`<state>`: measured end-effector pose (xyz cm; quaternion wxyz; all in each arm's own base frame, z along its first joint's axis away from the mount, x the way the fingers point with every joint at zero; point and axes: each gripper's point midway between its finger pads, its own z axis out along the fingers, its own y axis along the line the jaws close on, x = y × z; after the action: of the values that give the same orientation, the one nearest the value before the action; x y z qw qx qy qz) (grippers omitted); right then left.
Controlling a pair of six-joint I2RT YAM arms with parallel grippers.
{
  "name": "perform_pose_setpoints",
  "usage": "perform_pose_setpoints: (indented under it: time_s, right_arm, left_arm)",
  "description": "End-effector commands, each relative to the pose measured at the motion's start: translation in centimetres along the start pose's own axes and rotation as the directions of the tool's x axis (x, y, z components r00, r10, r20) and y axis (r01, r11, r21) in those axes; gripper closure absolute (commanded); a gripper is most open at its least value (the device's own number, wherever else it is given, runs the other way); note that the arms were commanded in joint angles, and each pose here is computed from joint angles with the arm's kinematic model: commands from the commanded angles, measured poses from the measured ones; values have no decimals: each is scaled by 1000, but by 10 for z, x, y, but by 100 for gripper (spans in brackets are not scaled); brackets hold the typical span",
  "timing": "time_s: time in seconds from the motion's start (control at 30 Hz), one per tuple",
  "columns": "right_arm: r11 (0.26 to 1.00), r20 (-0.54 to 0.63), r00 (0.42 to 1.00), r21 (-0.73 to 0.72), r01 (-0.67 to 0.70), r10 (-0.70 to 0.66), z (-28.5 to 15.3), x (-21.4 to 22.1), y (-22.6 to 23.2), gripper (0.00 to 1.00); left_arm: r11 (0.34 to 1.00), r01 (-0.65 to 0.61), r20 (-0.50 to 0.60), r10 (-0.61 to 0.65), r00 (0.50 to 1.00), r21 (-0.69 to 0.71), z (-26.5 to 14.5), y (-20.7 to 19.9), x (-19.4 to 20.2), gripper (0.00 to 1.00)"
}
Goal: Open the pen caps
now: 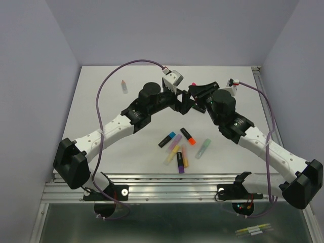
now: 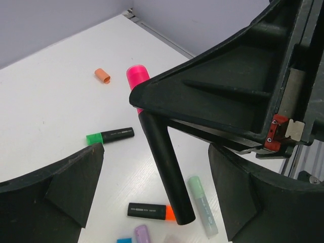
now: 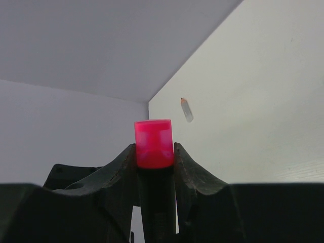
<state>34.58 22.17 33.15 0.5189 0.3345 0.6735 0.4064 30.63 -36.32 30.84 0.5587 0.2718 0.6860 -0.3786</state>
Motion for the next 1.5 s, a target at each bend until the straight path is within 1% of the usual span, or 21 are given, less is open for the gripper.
perform_pose_setpoints:
  time_s: [0.0,0.03,0.07,0.17,0.2,0.23,0.4,0.5,0.53,0.67,0.87,1.0,1.1,1.17,1.23,1.27,1.3,1.33,1.37,1.4,1.47]
  right_arm:
    - [999,8,1000,-42,8,-7,2,-3,14,99]
    - [999,12,1000,-34,13,-13,3,-3,12,99]
    - [999,13,1000,-28,19,-19,5,-2,9,99]
    - [999,17,999,-18,35,-34,9,0,5,99]
    - [999,18,999,-22,42,-42,11,1,5,99]
    - [999,16,999,-17,51,-51,14,4,2,99]
    - [997,93,993,32,75,-78,28,-3,-7,99]
    - [989,184,974,97,115,-132,39,-17,-16,99]
    - [980,241,956,143,136,-168,44,-27,-22,99]
    - [966,320,925,217,140,-206,62,-56,-32,99]
    - [947,392,887,296,129,-243,82,-99,-49,99]
    - [923,458,839,364,125,-293,88,-129,-63,99]
    - [910,455,837,398,114,-303,95,-143,-77,99]
    - [919,412,866,374,122,-283,101,-137,-80,99]
    - [925,346,889,334,183,-301,104,-127,-74,99]
    - [927,264,909,282,245,-321,107,-111,-67,99]
    - [939,238,920,222,261,-312,104,-107,-54,99]
    - [944,206,927,172,281,-313,101,-99,-47,94]
    - [946,125,937,49,321,-325,94,-79,-34,87]
    - [945,81,942,-5,326,-325,90,-68,-29,76]
    - [934,-59,938,-132,332,-341,77,-35,-25,62]
  left_arm:
    - [997,-54,79,48,996,63,6,-15,-39,14]
    - [997,-53,78,48,996,60,8,-14,-40,21]
    - [998,-48,58,44,997,52,11,-12,-35,35]
    - [999,-38,56,36,998,38,14,-9,-38,62]
    - [999,-34,50,32,998,37,14,-9,-36,75]
    - [999,-25,41,24,999,34,16,-8,-33,100]
    - [1000,30,-6,-30,1000,4,13,-4,-16,100]
    - [996,93,-3,-93,996,-4,1,-7,-7,100]
    - [992,125,-29,-125,992,-9,-2,-6,10,100]
    - [984,180,-45,-180,983,5,-25,-18,28,100]
    - [965,258,-113,-252,961,40,-55,-33,67,100]
    - [941,335,-163,-322,933,57,-70,-42,85,100]
    - [932,360,-179,-347,921,48,-73,-44,91,100]
    - [932,361,-170,-351,921,29,-73,-41,90,100]
    - [935,354,-141,-352,925,-6,-70,-34,84,100]
    - [935,355,-130,-354,926,-20,-67,-31,81,100]
    - [935,353,-112,-355,928,-41,-64,-27,76,100]
    - [933,356,-103,-359,928,-52,-61,-24,74,100]
    - [934,351,-95,-356,930,-65,-58,-22,73,100]
    - [933,351,-84,-357,930,-82,-55,-18,71,100]
    - [935,336,-65,-345,936,-117,-45,-9,66,100]
